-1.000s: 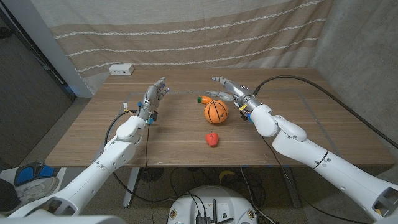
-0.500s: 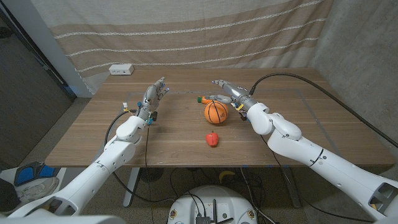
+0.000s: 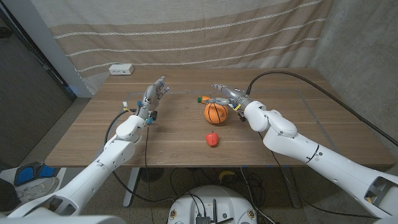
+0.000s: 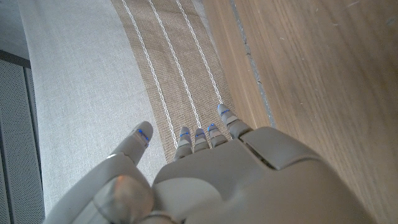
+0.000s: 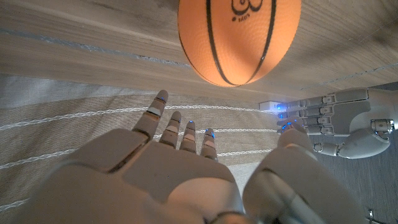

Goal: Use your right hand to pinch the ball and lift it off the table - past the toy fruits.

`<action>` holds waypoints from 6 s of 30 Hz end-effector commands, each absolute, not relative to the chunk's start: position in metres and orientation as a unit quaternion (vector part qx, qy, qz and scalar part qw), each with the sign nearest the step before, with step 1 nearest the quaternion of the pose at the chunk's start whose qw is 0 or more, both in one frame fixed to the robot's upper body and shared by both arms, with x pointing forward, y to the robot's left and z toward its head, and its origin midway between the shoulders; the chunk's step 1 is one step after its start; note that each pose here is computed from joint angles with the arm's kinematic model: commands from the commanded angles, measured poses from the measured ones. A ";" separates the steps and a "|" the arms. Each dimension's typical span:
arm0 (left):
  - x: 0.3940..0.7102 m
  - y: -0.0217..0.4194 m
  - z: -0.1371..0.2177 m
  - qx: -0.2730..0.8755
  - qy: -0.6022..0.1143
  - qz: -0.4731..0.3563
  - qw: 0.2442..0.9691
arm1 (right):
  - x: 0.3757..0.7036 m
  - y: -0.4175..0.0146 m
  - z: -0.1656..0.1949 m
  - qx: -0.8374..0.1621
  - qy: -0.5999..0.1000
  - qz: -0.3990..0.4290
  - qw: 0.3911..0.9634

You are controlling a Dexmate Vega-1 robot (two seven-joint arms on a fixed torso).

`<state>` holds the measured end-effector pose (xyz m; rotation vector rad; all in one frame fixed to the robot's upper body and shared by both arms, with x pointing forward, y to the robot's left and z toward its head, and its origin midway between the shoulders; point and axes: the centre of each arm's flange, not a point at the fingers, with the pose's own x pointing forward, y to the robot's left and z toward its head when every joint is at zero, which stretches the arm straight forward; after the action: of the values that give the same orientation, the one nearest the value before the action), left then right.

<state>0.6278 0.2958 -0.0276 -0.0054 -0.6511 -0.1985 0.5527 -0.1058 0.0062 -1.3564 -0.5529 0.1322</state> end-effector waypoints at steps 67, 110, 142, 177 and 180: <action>0.626 0.296 -0.026 0.000 -0.323 -0.096 0.941 | 0.575 -0.102 -0.011 -0.620 -0.203 0.091 0.752; 0.610 0.295 -0.033 0.000 -0.334 -0.091 0.938 | 0.541 -0.121 0.004 -0.551 -0.370 0.035 0.747; 0.613 0.297 -0.028 -0.003 -0.336 -0.089 0.938 | 0.535 -0.154 0.032 -0.411 -0.434 0.048 0.800; 0.612 0.296 -0.027 0.002 -0.337 -0.092 0.937 | 0.538 -0.214 0.040 -0.235 -0.455 0.053 0.857; 0.612 0.296 -0.027 -0.001 -0.337 -0.091 0.937 | 0.538 -0.220 0.039 -0.220 -0.456 0.052 0.861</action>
<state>0.6136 0.2972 -0.0274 -0.0002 -0.6872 -0.1851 0.5395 -0.1996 0.0392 -0.6157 -0.9410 0.0953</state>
